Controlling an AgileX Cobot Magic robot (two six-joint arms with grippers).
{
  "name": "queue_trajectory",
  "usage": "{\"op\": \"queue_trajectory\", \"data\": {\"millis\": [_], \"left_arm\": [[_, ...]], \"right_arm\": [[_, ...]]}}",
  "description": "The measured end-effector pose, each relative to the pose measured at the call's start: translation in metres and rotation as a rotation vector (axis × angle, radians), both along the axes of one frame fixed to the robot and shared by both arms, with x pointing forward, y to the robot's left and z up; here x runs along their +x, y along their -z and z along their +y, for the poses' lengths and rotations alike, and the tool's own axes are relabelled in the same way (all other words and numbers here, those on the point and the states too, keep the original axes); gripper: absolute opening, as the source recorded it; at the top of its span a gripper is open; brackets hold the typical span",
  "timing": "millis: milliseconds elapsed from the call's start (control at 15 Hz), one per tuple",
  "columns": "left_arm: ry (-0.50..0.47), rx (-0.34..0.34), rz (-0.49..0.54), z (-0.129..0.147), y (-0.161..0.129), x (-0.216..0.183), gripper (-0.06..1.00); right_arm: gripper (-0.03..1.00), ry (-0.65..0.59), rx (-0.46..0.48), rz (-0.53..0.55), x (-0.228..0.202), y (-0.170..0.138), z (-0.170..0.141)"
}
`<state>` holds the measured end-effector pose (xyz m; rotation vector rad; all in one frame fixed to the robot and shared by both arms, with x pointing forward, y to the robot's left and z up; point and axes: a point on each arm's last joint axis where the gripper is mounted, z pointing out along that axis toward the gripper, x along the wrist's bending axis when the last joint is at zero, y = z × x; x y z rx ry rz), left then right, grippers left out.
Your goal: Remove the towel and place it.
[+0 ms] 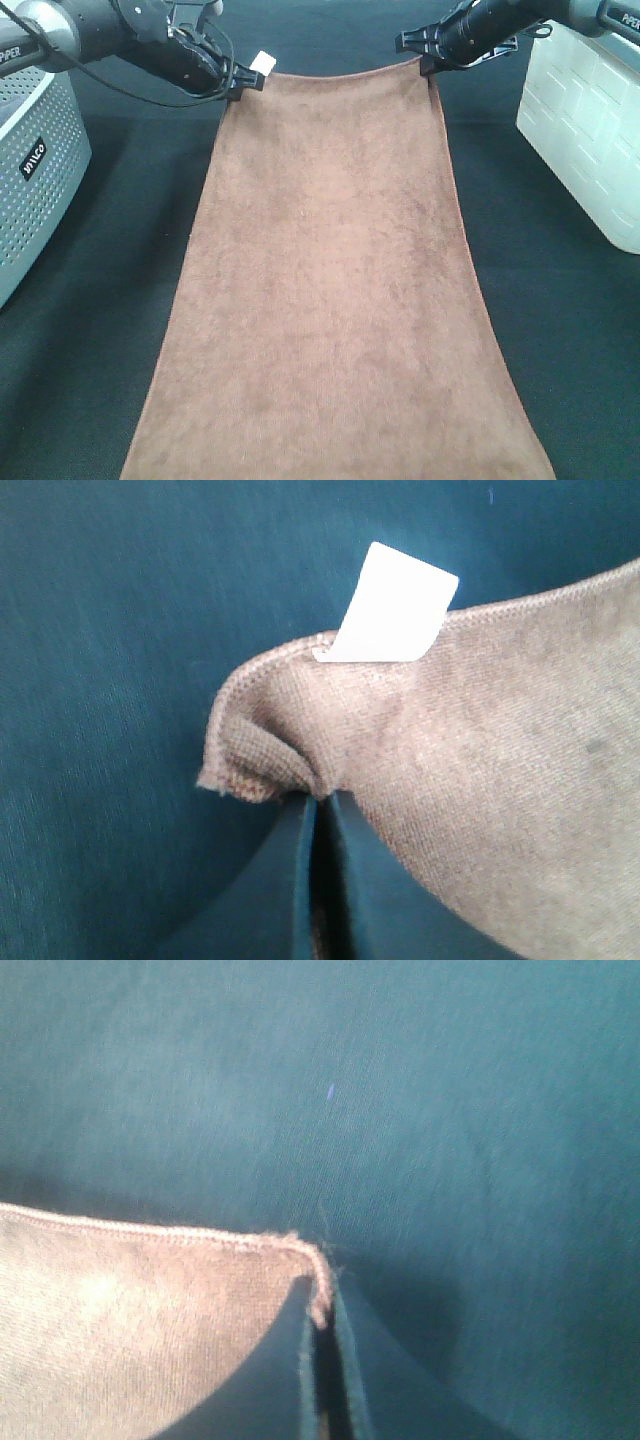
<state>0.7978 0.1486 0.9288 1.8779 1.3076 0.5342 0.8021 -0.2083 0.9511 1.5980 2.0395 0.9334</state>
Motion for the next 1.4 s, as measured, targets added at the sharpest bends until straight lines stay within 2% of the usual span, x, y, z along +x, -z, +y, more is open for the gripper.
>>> {"op": "queue_trajectory", "data": {"millis": [467, 667, 933, 1400], "left_arm": [[-0.013, 0.002, -0.062, -0.002, -0.002, 0.003, 0.01], [-0.012, 0.024, -0.057, -0.002, 0.013, 0.005, 0.01], [-0.035, 0.03, -0.069, -0.001, 0.042, 0.009, 0.01], [-0.069, 0.025, -0.13, 0.0, 0.054, 0.014, 0.01]], "right_arm": [[0.0, 0.018, 0.005, -0.054, 0.005, 0.001, -0.001], [0.0, 0.021, 0.0, -0.025, 0.007, 0.023, -0.001], [0.0, 0.009, -0.029, -0.04, 0.012, 0.05, -0.001], [0.0, 0.025, -0.017, -0.067, 0.016, 0.067, -0.001]]}}
